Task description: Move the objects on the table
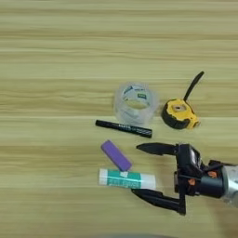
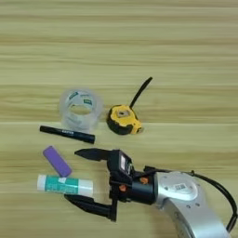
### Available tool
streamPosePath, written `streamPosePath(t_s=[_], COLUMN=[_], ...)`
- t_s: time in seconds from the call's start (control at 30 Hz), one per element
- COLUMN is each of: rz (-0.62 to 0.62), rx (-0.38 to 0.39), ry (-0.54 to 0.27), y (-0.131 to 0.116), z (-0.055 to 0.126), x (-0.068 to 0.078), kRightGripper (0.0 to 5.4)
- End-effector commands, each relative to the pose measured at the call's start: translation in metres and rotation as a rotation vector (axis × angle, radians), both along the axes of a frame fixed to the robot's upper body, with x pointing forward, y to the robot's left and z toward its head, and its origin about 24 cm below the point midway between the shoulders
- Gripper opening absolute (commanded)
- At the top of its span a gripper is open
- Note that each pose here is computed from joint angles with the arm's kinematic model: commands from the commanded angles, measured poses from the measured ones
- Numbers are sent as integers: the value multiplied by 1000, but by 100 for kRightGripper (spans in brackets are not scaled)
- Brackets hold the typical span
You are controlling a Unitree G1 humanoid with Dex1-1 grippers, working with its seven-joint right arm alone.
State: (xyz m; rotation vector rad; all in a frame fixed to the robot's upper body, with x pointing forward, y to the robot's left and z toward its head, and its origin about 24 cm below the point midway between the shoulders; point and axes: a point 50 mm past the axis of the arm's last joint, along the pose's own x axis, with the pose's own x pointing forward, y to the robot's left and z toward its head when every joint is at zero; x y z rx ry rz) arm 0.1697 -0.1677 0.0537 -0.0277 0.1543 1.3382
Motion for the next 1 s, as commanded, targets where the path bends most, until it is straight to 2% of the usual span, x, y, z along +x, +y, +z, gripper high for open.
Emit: streamPosePath(t_s=[0.03,0.27,0.7,0.9,1.0], rz=[-13,-39,-315,-375,-363], rx=[-10,20,130,121,83], ry=[-89,-95,-158,-170,-166], y=[-3,-2,-6,-5,0], z=[17,21,34,34,30], x=[9,12,46,52,50], kRightGripper=[536,536,536,536,536])
